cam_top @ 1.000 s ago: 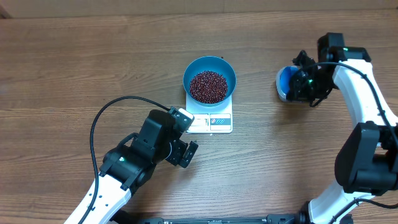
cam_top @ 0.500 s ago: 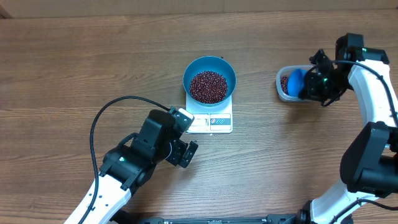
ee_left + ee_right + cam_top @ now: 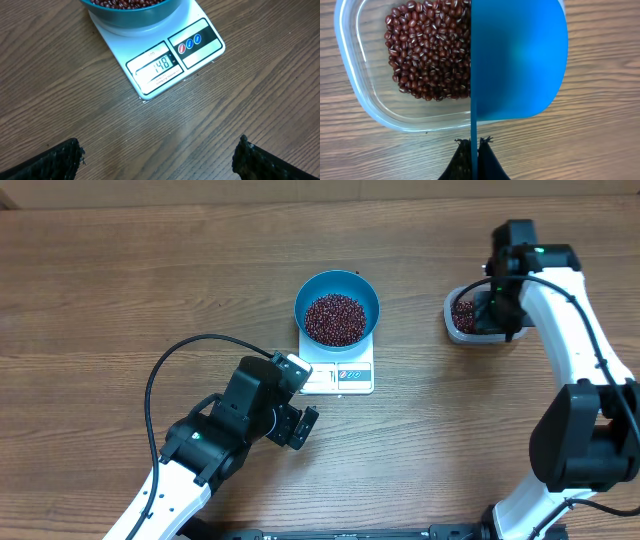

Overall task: Scoop item into bowl and weigh 150g on scale
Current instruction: 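Lower the scoop into the tub and scoop beans with the right gripper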

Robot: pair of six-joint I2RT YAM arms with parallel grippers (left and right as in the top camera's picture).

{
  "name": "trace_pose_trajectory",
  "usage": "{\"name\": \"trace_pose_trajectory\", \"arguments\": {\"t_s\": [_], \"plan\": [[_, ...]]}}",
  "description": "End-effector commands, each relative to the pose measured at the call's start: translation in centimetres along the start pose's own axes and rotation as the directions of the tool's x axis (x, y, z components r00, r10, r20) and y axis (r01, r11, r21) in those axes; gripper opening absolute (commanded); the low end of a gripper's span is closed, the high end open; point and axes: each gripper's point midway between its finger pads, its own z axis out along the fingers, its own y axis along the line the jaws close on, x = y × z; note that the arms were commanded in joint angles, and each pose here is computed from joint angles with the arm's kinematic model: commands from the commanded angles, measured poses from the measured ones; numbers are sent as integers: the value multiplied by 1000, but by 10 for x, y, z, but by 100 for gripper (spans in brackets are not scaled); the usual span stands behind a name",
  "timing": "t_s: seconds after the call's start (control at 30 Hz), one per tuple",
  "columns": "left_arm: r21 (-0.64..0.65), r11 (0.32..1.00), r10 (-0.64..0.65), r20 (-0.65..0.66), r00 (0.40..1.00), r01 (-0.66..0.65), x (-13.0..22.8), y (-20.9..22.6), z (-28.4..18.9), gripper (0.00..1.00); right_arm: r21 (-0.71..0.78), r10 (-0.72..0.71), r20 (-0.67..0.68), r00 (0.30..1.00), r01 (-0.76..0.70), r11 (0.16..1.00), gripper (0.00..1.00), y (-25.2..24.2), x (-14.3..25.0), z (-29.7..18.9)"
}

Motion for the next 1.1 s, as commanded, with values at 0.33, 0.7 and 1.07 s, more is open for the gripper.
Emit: {"name": "trace_pose_trajectory", "arguments": {"t_s": [0.33, 0.7, 1.07], "plan": [[-4, 1000, 15, -9, 1000, -15, 2, 0, 2, 99, 174, 15, -68, 998, -3, 985, 4, -14, 6, 24], [-4, 1000, 15, -9, 1000, -15, 2, 0, 2, 100, -70, -161, -95, 982, 155, 986, 4, 34, 14, 25], [-4, 1000, 15, -9, 1000, -15, 2, 0, 2, 99, -230, -167, -82, 983, 144, 962, 4, 55, 15, 22]]}}
